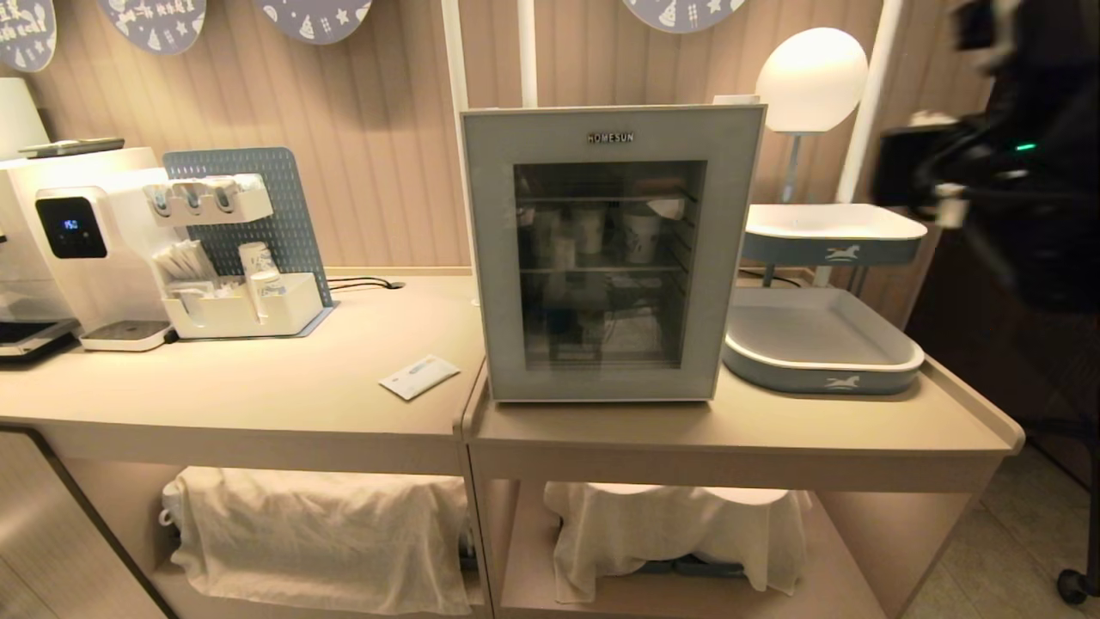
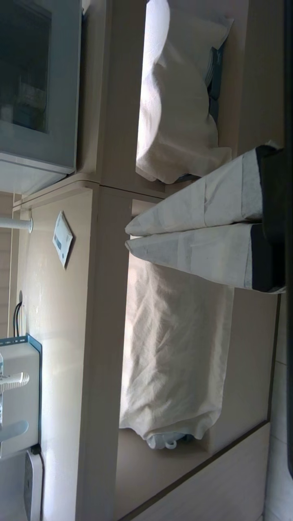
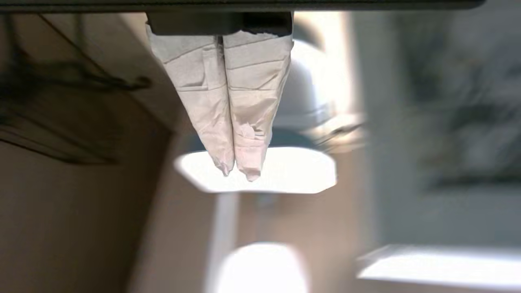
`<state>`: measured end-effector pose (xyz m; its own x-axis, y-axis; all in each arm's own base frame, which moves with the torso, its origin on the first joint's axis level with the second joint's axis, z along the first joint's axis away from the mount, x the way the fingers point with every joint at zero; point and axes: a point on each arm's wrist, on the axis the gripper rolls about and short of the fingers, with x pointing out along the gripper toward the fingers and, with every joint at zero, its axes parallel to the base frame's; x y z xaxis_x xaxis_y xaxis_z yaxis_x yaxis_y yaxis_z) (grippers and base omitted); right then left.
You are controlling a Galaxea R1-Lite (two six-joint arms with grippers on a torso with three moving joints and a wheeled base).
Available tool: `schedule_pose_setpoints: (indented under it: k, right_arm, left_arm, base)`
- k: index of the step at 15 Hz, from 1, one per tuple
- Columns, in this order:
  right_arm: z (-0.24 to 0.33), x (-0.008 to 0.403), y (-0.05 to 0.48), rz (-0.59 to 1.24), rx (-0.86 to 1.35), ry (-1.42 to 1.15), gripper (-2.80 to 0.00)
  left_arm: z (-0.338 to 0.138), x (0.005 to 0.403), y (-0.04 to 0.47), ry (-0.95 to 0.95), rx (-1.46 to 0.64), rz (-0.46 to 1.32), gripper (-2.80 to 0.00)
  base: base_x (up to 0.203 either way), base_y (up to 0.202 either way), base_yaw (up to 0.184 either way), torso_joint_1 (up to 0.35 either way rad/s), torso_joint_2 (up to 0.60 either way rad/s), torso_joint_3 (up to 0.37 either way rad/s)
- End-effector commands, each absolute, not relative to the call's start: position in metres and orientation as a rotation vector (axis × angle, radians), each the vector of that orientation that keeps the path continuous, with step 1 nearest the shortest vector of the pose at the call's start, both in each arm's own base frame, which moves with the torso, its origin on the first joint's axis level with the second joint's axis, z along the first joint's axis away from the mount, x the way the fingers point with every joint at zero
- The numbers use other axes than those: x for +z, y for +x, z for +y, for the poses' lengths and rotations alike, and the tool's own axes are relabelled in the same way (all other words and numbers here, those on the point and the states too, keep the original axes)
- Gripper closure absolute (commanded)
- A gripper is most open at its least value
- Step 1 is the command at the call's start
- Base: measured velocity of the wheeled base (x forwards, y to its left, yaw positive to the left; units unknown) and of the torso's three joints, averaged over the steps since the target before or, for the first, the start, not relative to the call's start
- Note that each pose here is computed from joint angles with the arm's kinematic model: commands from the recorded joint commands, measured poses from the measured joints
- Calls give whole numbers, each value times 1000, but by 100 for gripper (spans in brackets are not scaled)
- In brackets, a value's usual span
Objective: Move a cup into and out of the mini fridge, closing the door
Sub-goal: Open the freezer door
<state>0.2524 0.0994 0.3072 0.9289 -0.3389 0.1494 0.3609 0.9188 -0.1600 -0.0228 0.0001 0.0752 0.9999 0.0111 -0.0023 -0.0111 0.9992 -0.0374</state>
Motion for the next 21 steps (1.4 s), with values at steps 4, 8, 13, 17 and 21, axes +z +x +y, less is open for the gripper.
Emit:
schedule_pose_setpoints:
  k: [4,8,13,17,21]
  right_arm:
    - [-15,322,8,-447,-683,-47,0]
    - [-15,219,-61,-465,-630,-78,0]
    - [-2,101,-26,-273,-63,-9,0]
    - [0,72,-23,32,11,-55,0]
    - [0,73,-23,23,18,-128,0]
  left_arm:
    - [0,75,-23,-38,12,6,0]
    - [0,75,-23,-38,12,6,0]
    - [0,75,-23,-38,12,6,0]
    - [0,75,-23,-35,12,5,0]
    - [0,75,-23,-21,12,0,0]
  base:
    - [0,0,0,0,0,0]
    - [0,0,0,0,0,0]
    - [0,0,0,0,0,0]
    - [0,0,0,0,0,0]
    - [0,0,0,0,0,0]
